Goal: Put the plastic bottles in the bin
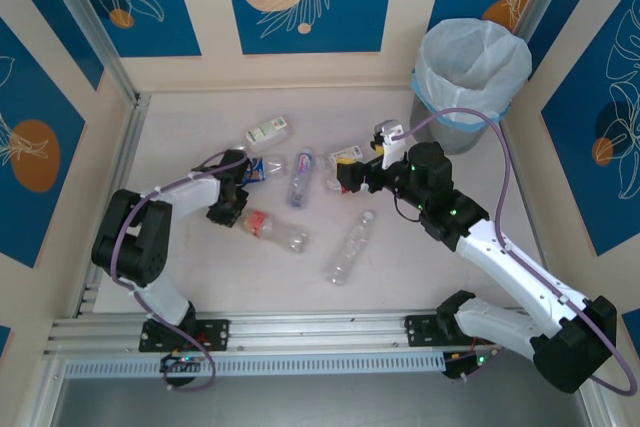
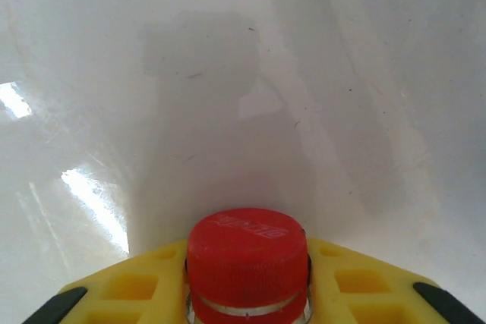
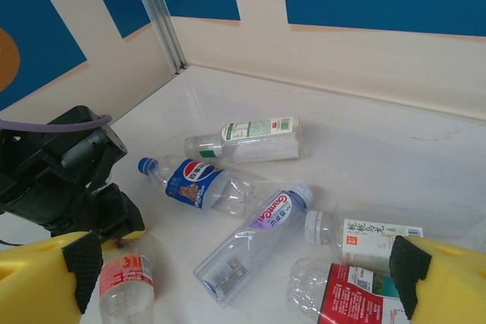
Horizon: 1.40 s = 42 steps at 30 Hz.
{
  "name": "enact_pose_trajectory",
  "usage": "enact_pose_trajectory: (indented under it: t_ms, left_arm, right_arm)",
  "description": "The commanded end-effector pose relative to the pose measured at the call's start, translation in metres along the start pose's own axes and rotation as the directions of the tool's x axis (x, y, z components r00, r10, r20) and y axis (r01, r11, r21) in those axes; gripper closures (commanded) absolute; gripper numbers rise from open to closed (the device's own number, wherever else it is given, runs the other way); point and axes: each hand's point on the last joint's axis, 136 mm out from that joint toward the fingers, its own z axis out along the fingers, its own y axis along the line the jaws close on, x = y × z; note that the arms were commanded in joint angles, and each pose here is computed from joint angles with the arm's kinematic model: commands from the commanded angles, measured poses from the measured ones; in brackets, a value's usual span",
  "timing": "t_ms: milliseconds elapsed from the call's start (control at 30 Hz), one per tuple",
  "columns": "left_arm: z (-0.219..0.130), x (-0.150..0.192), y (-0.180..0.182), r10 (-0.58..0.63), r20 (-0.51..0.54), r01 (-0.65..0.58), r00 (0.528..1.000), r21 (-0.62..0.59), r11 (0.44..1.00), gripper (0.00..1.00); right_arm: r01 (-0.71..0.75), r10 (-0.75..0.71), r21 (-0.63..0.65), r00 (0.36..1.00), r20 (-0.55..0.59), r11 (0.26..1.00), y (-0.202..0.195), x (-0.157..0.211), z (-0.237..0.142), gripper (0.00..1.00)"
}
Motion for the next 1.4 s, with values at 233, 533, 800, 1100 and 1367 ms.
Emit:
enact_pose_trajectory:
  t_ms: [233, 533, 800, 1100, 1367]
  left_arm:
    - [-0.033, -0.008, -0.024, 0.068, 0.015, -0.069, 0.998, 0.119, 0.990, 1.00]
    - [-0.081, -0.007, -0.055, 0.155, 0.066, -0.167, 0.986, 0.284, 0.944, 1.00]
    - [-0.134, 0.007, -0.105, 0.306, 0.179, -0.354, 0.935, 0.427, 0.832, 1.00]
    - [-0.164, 0.031, -0.137, 0.360, 0.161, -0.381, 0.919, 0.600, 0.703, 1.00]
    - [-0.190, 0.037, -0.144, 0.392, 0.215, -0.426, 0.895, 0.678, 0.599, 1.00]
  right_arm:
    - [-0.047, 0.032, -0.183, 0.996, -0.083, 0.982, 0.033, 0.018, 0.015, 0.01]
    - [-0.209, 0.144, -0.190, 0.941, -0.307, 0.959, 0.060, 0.086, 0.050, 0.01]
    - [-0.207, 0.067, -0.229, 0.862, -0.502, 0.951, 0.108, 0.134, 0.071, 0.01]
    - [-0.338, 0.139, -0.252, 0.805, -0.577, 0.907, 0.132, 0.141, 0.086, 0.00]
    - [-0.386, 0.176, -0.240, 0.781, -0.599, 0.891, 0.133, 0.140, 0.090, 0.05]
